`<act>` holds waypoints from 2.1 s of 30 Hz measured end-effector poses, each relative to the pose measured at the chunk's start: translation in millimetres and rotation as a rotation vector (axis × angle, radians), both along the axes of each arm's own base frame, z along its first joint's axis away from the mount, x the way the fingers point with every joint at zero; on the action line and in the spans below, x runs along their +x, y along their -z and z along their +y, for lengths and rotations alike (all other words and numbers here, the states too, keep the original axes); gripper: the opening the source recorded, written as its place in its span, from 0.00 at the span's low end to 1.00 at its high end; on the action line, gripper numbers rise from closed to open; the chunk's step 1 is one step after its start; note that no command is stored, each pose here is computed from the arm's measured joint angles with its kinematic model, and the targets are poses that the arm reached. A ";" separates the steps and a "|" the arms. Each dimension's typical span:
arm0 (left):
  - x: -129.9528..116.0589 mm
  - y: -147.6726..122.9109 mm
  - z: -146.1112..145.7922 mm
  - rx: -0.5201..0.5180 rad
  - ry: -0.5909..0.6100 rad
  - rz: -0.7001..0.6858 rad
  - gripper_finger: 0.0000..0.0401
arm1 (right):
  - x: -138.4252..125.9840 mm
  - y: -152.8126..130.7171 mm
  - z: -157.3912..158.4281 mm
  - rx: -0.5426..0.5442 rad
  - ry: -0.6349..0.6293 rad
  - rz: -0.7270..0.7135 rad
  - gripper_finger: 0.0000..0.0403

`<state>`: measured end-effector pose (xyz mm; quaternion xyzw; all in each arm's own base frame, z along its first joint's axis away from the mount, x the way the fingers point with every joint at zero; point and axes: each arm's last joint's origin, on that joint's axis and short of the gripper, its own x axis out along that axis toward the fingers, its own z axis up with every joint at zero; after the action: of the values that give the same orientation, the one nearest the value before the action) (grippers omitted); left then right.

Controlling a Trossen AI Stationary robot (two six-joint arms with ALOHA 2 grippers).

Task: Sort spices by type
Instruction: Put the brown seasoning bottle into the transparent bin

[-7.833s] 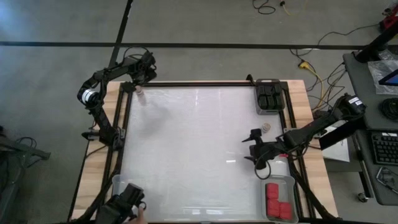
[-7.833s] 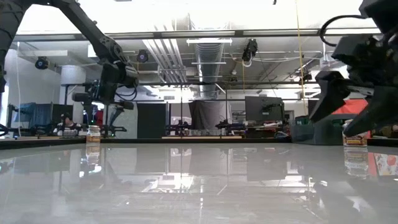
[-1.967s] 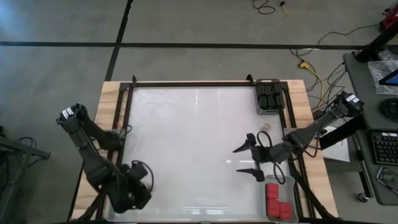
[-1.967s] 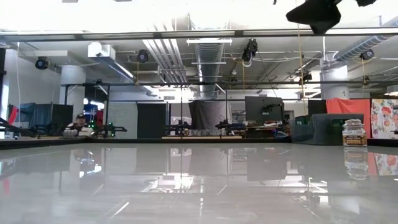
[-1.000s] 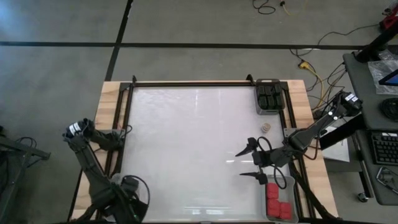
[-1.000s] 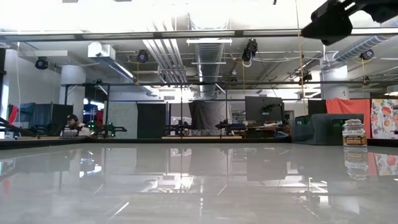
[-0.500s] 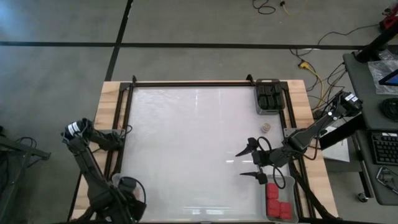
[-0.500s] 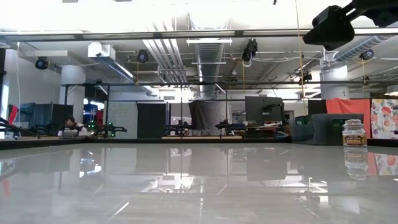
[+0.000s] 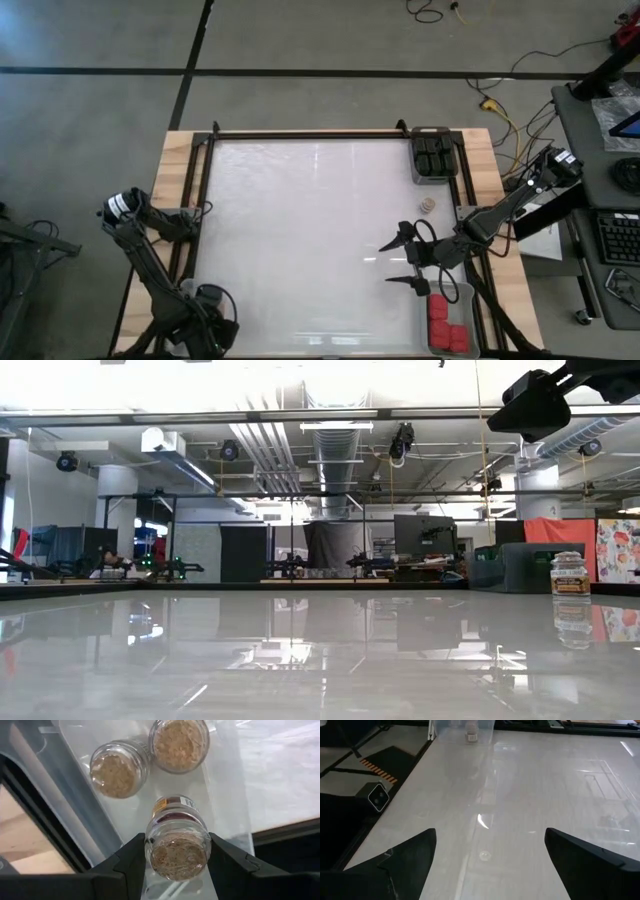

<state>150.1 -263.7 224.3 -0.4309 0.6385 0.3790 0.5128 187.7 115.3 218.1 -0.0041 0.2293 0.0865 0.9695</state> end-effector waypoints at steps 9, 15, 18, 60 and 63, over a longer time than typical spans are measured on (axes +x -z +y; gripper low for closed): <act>-1.5 24.0 3.2 -0.020 -0.013 -0.011 0.40 | 0.0 0.0 0.0 0.001 0.000 0.000 0.91; -0.9 28.4 3.3 -0.028 -0.017 -0.032 0.40 | -0.1 0.2 0.0 0.000 0.000 0.001 0.91; -0.8 28.6 3.4 -0.026 -0.016 -0.037 0.41 | -0.1 0.2 0.0 0.000 0.000 0.001 0.91; -0.7 -17.8 5.2 0.034 0.113 -0.047 0.50 | -0.7 2.4 -0.5 0.016 0.010 0.011 0.91; -3.2 -23.5 7.8 0.050 0.133 -0.005 0.50 | -0.8 2.6 -0.5 0.017 0.011 0.011 0.91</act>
<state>146.9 -256.0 247.8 -0.3756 0.6547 0.3589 0.5491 186.9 114.8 215.5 0.0057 0.2342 0.0833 0.9686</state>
